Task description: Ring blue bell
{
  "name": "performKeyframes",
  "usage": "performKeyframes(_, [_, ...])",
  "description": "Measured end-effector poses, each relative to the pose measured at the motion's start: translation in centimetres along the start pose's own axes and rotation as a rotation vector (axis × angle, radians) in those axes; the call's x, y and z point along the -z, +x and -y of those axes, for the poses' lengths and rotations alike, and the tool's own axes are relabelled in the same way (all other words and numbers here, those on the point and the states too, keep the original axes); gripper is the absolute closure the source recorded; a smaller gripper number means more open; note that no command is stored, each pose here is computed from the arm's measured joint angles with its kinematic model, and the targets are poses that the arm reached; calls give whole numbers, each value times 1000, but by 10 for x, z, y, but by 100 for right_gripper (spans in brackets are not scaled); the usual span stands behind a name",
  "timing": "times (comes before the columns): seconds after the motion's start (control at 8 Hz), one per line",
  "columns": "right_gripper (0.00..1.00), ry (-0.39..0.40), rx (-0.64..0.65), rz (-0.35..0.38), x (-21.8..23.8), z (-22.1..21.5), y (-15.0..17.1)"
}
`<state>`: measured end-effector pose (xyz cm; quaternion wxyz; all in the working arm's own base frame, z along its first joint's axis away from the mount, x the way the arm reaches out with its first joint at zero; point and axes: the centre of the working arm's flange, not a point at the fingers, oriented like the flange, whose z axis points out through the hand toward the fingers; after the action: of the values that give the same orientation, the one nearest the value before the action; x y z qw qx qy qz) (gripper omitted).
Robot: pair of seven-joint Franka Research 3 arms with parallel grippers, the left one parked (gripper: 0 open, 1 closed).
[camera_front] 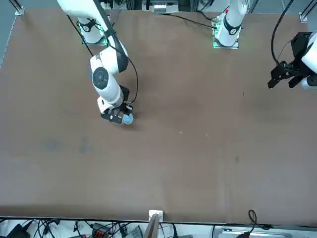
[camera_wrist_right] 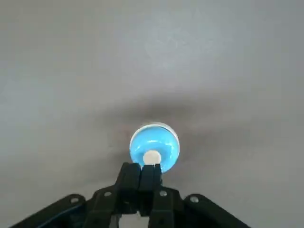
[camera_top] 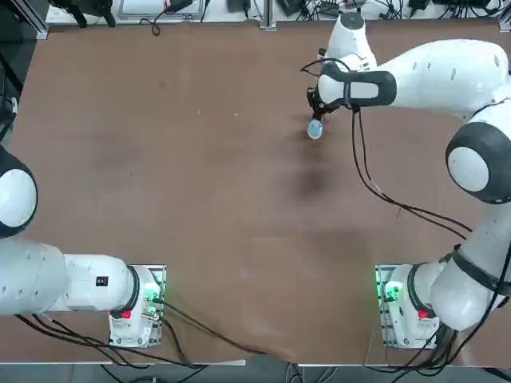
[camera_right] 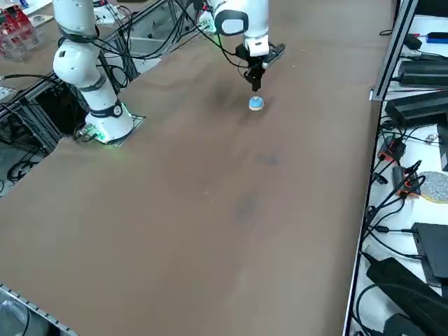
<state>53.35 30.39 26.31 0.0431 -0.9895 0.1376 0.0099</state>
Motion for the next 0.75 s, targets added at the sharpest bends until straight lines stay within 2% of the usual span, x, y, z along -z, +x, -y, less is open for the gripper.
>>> performKeyframes(0.75, [99,5,0,-11,-9,-5,-4])
